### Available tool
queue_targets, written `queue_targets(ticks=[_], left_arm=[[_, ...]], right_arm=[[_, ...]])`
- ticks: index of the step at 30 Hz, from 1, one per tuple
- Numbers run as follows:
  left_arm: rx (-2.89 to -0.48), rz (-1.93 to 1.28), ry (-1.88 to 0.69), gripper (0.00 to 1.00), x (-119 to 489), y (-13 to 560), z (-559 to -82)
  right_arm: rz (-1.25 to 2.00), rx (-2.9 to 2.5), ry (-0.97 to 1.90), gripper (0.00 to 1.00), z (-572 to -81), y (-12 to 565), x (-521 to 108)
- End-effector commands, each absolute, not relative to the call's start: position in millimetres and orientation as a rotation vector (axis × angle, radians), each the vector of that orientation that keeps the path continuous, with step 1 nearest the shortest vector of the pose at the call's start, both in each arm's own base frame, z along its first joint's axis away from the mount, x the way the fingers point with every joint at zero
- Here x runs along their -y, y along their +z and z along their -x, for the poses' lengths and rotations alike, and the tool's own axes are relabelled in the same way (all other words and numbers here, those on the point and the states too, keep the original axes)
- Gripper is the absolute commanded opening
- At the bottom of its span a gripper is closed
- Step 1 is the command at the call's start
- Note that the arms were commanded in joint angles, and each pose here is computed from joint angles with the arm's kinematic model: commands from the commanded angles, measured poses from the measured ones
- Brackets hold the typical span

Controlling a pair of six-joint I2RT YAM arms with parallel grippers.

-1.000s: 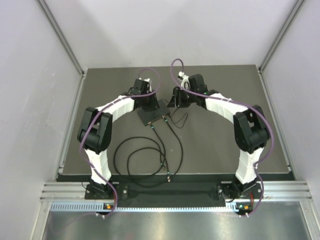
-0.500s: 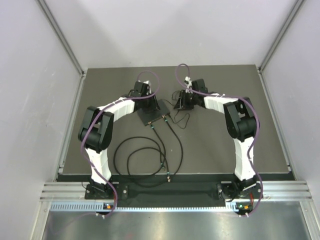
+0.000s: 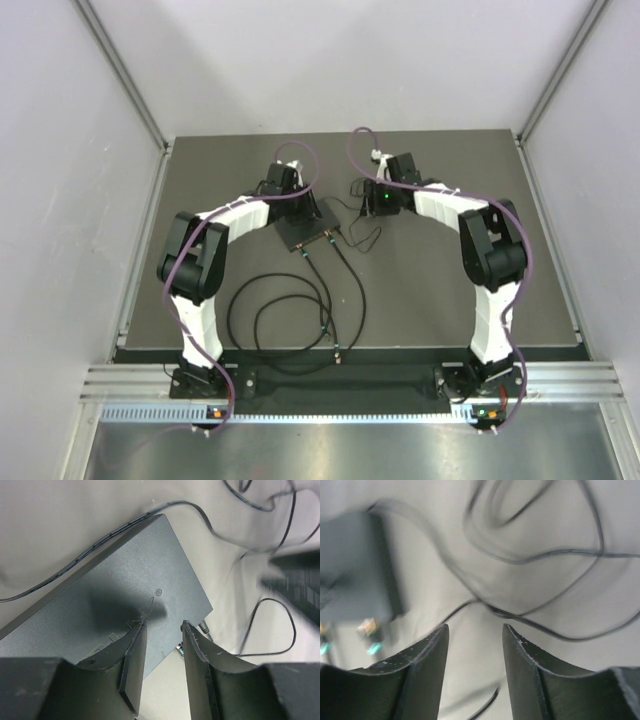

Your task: Pull the plug from the switch port

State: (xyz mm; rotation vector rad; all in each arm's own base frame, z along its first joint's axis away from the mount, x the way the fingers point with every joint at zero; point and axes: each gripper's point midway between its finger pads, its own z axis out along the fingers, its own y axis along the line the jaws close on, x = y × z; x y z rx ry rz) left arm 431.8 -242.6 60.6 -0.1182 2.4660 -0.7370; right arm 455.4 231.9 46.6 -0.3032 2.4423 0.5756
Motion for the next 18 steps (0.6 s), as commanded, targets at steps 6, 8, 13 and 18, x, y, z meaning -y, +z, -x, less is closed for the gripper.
queue_targets(ticks=[6,8,13,18], left_arm=[[-2.522,0.09,-0.703,0.4,235.2,40.0,-419.6],[-2.523,0.083,-0.694,0.4,234.1,40.7,-419.8],[-2.491,0.004,-0.68,0.57,233.5,55.5,-418.2],[-2.46,-0.096,-0.53,0.73,220.0,77.6,-419.0]], right_arm=[[0.524,-2.205,0.6,0.52,-429.9,131.0,-273.7],[0.537,-2.185,0.634,0.53,-426.5,137.2,-279.4],[0.58,-2.255,0.865,0.52,-404.3,116.2,-303.5],[0.579,-2.287,0.934,0.51,-399.1,92.1,-310.7]])
